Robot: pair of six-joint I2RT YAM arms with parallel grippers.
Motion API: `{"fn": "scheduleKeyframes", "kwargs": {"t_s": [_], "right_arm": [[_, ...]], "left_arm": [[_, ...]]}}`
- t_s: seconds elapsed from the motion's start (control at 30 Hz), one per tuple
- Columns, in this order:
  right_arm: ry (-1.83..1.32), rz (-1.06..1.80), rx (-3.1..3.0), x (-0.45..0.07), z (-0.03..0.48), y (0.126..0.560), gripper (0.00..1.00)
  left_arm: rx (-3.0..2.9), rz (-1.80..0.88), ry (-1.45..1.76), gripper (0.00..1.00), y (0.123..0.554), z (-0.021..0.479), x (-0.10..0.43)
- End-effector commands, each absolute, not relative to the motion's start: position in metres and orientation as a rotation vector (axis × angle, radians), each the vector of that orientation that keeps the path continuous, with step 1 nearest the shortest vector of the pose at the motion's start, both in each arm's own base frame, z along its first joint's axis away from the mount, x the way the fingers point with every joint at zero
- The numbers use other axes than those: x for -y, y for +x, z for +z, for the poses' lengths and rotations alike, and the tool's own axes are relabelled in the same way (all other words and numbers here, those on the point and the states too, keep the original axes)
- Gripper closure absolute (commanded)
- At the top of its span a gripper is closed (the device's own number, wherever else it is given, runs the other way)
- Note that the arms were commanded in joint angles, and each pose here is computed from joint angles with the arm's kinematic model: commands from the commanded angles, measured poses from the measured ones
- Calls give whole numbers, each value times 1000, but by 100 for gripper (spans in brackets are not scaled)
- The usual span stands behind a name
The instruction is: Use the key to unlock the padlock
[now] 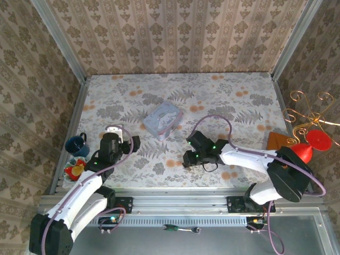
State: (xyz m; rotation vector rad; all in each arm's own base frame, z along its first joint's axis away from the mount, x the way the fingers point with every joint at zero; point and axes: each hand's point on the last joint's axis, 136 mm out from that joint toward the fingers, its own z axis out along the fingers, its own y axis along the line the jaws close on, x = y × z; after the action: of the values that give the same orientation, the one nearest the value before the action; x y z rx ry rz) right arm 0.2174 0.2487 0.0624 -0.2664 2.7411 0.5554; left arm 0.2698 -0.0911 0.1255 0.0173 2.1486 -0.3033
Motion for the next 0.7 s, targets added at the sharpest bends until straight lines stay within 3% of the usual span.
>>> {"fn": "scheduleKeyframes", "kwargs": {"t_s": [0.0, 0.1, 0.37, 0.47, 0.67], "right_arm": [[-320, 430, -2646, -235, 94, 232, 63], [-353, 387, -2578, -234, 117, 243, 55], [-407, 159, -2236, -214, 196, 289, 47], [-354, -9, -2122, -188, 206, 310, 32], [-292, -231, -2011, -137, 205, 337, 13]], "left_arm": [[-2139, -254, -11, 7, 271, 123, 81], [-2136, -247, -24, 7, 272, 121, 80], [-2094, -75, -184, 4, 283, 146, 49], [-2030, 39, -263, 0, 288, 159, 28], [-1877, 140, -246, 0, 308, 180, 16]]}}
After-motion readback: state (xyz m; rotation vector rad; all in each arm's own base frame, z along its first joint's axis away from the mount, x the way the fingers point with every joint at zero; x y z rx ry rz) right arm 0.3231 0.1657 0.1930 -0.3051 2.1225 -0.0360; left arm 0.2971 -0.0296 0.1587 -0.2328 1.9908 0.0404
